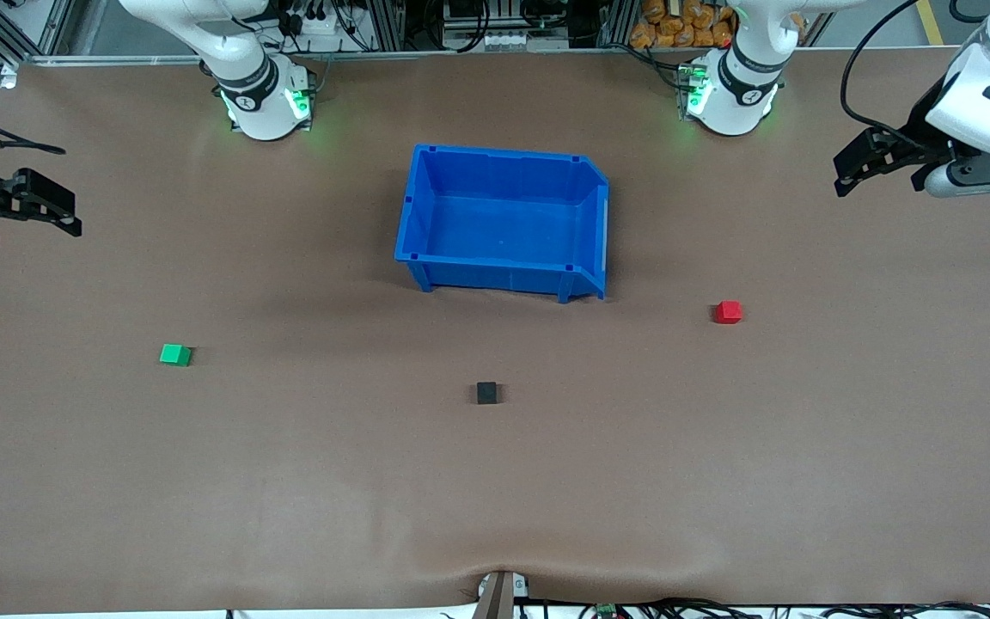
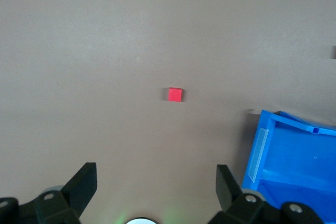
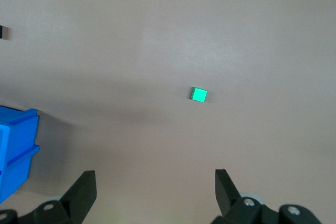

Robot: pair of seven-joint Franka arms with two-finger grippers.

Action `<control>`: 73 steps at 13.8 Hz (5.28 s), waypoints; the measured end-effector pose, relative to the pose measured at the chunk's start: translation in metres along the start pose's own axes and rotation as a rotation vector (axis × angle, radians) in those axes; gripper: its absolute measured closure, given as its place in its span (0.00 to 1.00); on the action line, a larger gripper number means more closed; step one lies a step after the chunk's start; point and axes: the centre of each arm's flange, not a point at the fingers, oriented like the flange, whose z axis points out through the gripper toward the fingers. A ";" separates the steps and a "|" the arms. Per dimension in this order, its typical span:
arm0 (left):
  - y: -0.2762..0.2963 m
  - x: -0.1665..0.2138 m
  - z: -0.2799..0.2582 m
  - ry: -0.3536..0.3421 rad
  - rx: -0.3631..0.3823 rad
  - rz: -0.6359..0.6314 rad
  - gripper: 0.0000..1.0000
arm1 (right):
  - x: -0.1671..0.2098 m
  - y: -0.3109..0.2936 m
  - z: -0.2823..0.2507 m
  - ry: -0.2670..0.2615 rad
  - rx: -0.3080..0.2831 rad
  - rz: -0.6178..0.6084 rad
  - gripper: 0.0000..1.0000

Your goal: Attach green and red cubes to black cube

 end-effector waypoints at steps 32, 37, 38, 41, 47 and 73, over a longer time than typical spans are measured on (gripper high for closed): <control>0.001 0.007 0.011 -0.110 0.034 0.021 0.00 | -0.006 0.023 -0.002 0.001 -0.003 0.143 0.00; 0.004 0.020 0.057 -0.144 0.035 0.025 0.00 | -0.006 0.023 -0.002 0.002 -0.003 0.144 0.00; 0.005 0.022 0.068 -0.138 0.033 0.027 0.00 | -0.006 0.023 -0.003 0.004 -0.004 0.144 0.00; 0.007 0.024 0.093 -0.118 0.029 0.030 0.00 | -0.006 0.023 -0.006 0.010 -0.005 0.145 0.00; -0.001 0.027 0.151 -0.059 0.014 0.014 0.00 | -0.006 0.024 -0.008 0.014 -0.006 0.148 0.00; 0.014 0.000 0.425 -0.108 -0.019 -0.021 0.00 | -0.004 0.018 -0.004 0.006 0.023 0.139 0.00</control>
